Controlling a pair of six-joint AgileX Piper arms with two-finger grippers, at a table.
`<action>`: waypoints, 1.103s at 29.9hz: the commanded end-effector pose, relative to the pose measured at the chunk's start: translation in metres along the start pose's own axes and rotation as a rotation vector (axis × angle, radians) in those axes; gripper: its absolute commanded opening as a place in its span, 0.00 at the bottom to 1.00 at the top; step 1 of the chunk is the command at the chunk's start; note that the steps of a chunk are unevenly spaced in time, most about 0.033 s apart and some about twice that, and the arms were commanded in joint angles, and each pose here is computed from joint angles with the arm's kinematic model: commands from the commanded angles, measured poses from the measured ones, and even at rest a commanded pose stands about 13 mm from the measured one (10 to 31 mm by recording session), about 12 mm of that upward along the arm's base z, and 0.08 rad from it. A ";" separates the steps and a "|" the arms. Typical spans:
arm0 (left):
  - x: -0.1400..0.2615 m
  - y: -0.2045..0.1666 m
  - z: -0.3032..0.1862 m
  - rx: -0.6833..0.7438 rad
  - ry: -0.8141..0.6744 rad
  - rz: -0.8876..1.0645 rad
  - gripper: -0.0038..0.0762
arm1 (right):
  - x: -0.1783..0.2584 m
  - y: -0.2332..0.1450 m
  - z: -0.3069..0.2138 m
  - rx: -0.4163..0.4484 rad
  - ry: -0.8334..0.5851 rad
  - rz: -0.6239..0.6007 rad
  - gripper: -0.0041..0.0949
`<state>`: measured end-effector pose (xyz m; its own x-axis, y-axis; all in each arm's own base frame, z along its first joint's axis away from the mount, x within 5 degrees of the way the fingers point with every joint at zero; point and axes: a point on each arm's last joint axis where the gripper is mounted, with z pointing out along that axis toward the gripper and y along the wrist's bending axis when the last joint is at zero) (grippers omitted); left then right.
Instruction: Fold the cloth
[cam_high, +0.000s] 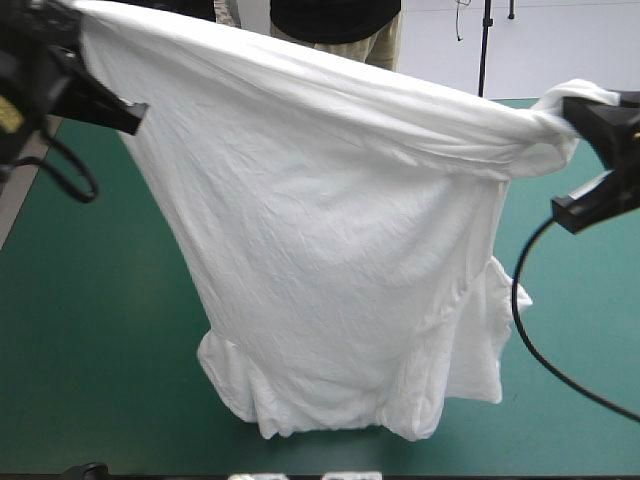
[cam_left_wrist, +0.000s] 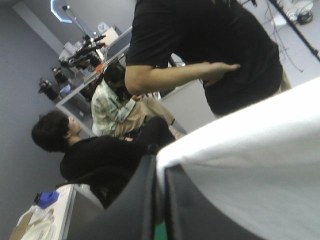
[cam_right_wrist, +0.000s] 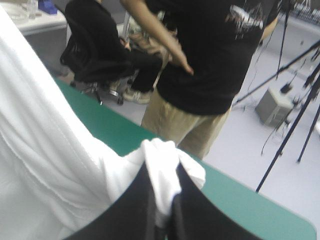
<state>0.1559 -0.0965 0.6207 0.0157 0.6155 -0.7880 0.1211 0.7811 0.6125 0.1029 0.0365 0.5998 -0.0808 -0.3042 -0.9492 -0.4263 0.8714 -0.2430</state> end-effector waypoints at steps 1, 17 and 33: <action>0.004 -0.022 0.027 -0.052 0.060 0.008 0.03 | 0.027 -0.013 0.050 -0.013 0.168 0.056 0.02; 0.138 -0.128 0.262 0.168 0.094 -0.214 0.03 | 0.162 -0.063 0.285 -0.008 0.481 0.178 0.02; 0.194 -0.157 0.344 0.168 0.096 -0.416 0.14 | 0.215 -0.097 0.381 0.023 0.496 0.234 0.46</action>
<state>0.4899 -0.1359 0.3025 -0.2955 0.3435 -0.8915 0.2745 0.9243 0.2652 0.4700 0.0420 0.3090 -0.6696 -0.2805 -0.6877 -0.3568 0.9336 -0.0334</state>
